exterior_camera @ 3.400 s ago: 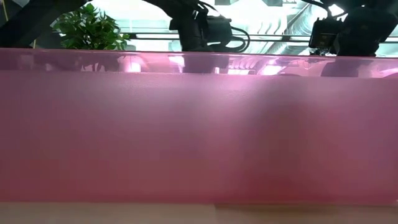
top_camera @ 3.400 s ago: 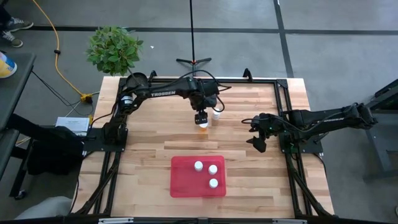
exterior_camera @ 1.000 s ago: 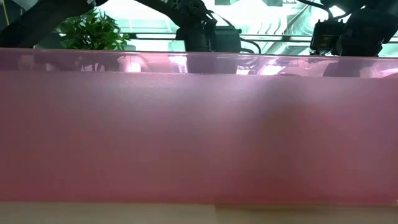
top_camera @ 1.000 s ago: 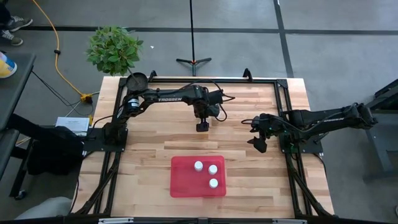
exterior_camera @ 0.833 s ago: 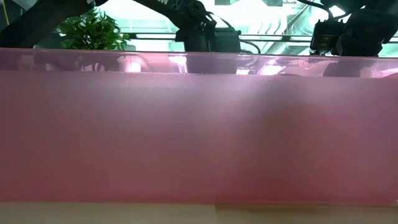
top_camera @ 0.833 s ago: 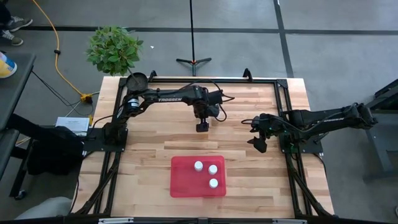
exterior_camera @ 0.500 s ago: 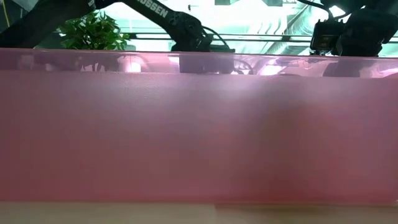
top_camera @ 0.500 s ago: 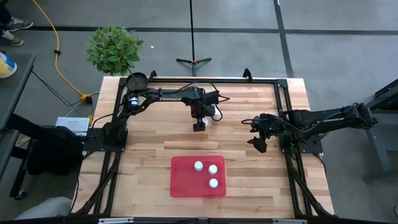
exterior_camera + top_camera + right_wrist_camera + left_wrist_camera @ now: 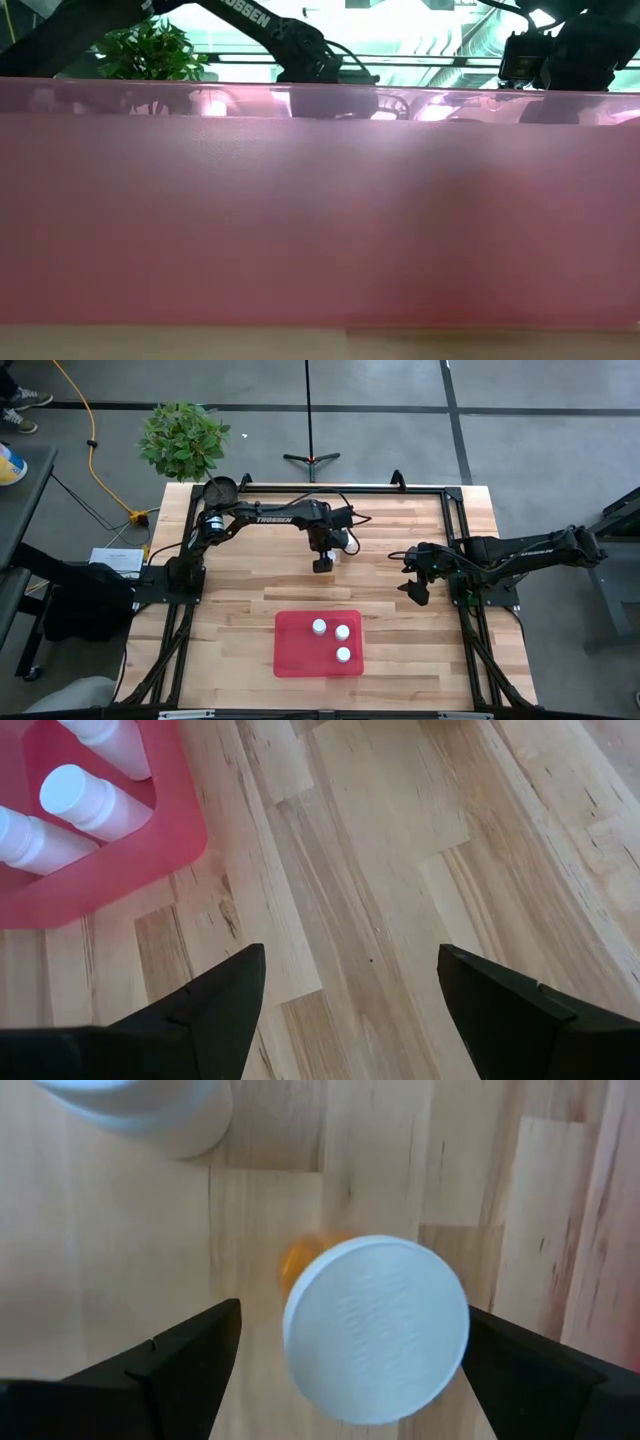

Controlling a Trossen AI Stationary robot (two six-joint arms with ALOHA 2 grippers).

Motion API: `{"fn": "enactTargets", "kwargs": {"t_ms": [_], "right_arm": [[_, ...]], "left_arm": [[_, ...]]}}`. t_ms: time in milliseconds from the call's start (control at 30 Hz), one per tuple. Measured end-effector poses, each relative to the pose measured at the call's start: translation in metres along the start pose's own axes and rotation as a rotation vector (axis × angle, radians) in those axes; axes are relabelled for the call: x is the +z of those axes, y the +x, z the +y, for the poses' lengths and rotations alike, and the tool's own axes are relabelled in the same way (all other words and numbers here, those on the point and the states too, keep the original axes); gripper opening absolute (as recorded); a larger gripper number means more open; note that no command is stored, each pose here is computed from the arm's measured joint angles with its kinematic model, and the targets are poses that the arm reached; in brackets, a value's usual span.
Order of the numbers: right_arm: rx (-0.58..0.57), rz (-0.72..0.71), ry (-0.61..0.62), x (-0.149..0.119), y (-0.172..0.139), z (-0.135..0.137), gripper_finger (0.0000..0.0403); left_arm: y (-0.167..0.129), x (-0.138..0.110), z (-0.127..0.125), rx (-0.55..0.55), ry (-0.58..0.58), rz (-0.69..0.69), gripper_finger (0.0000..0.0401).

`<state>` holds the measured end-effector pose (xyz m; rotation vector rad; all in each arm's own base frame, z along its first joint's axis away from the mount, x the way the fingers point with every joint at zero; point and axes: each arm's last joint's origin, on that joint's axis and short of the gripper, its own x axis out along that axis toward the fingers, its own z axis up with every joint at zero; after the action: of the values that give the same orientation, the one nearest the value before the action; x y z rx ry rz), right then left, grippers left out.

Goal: Pick and place pill bottles into a basket
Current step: Put the orange medicine bottle into the red bin

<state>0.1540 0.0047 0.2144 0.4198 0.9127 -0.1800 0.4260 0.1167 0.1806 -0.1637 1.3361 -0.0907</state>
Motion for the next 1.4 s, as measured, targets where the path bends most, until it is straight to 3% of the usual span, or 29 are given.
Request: {"fn": "enactTargets", "kwargs": {"t_ms": [167, 433, 867, 1400], "right_arm": [[0.0, 0.0, 0.0, 0.0, -0.0001, 0.0, 0.0287], [0.0, 0.0, 0.0, 0.0, -0.0001, 0.0, 0.0287], [0.0, 0.0, 0.0, 0.0, 0.0, 0.0, 0.0287], [0.0, 0.0, 0.0, 0.0, -0.0001, 0.0, 0.0287]], "left_arm": [[0.0, 0.0018, 0.0004, 0.003, 0.005, -0.018, 0.0385], [0.0, 0.0021, 0.0004, 0.004, 0.005, -0.022, 0.0338], [-0.0002, 0.0035, 0.0007, 0.008, 0.008, -0.036, 0.0226], [-0.0005, 0.0033, 0.0009, 0.018, 0.013, -0.033, 0.0226]]}}
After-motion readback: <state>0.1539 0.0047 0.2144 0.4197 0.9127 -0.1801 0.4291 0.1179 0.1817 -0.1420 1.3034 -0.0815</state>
